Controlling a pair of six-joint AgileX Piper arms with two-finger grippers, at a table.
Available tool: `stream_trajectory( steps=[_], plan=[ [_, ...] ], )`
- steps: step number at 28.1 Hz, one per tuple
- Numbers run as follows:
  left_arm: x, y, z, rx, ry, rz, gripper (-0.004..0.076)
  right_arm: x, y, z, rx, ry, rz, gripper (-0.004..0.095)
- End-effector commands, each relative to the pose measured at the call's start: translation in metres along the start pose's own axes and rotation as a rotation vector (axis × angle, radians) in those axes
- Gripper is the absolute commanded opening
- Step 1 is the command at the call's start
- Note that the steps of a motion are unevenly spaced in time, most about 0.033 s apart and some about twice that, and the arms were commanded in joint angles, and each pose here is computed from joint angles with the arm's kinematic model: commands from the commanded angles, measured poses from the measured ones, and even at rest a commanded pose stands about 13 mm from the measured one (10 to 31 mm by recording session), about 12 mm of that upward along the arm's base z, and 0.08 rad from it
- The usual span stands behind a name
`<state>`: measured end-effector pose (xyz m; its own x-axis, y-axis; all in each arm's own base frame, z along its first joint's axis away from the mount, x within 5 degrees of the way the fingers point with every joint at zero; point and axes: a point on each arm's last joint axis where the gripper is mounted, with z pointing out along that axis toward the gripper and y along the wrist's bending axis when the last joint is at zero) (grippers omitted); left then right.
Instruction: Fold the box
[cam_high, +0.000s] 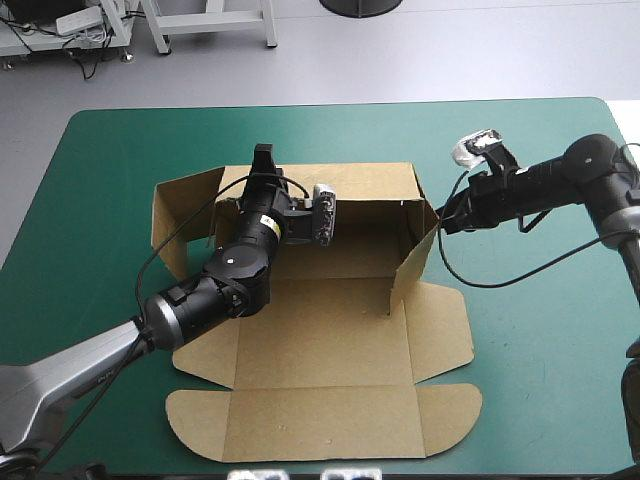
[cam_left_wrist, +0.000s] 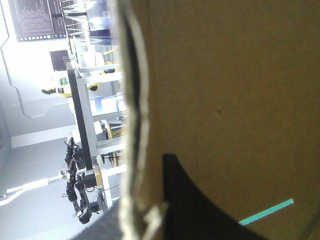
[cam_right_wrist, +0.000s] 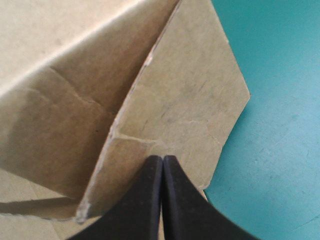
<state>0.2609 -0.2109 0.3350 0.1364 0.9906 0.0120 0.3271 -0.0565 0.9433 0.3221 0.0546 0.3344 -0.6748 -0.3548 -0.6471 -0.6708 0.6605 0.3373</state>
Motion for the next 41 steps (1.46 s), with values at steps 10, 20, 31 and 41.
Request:
stream_trajectory(
  steps=[10, 20, 31, 41],
  plan=[
    [0.004, 0.019, -0.013, -0.056, -0.025, 0.057, -0.0006, 0.052, 0.027, 0.009, 0.160, -0.284, -0.317, -0.0018],
    [0.003, 0.016, -0.013, -0.022, -0.045, 0.024, -0.0006, 0.075, 0.039, 0.009, 0.216, -0.352, -0.453, -0.0018],
    [0.002, 0.013, -0.013, 0.010, -0.053, 0.016, -0.0006, 0.073, 0.039, 0.008, 0.202, -0.372, -0.365, 0.0636],
    [0.001, 0.011, -0.011, 0.013, -0.057, 0.019, -0.0006, 0.074, 0.060, 0.025, 0.123, -0.301, -0.388, 0.0811]
  ],
)
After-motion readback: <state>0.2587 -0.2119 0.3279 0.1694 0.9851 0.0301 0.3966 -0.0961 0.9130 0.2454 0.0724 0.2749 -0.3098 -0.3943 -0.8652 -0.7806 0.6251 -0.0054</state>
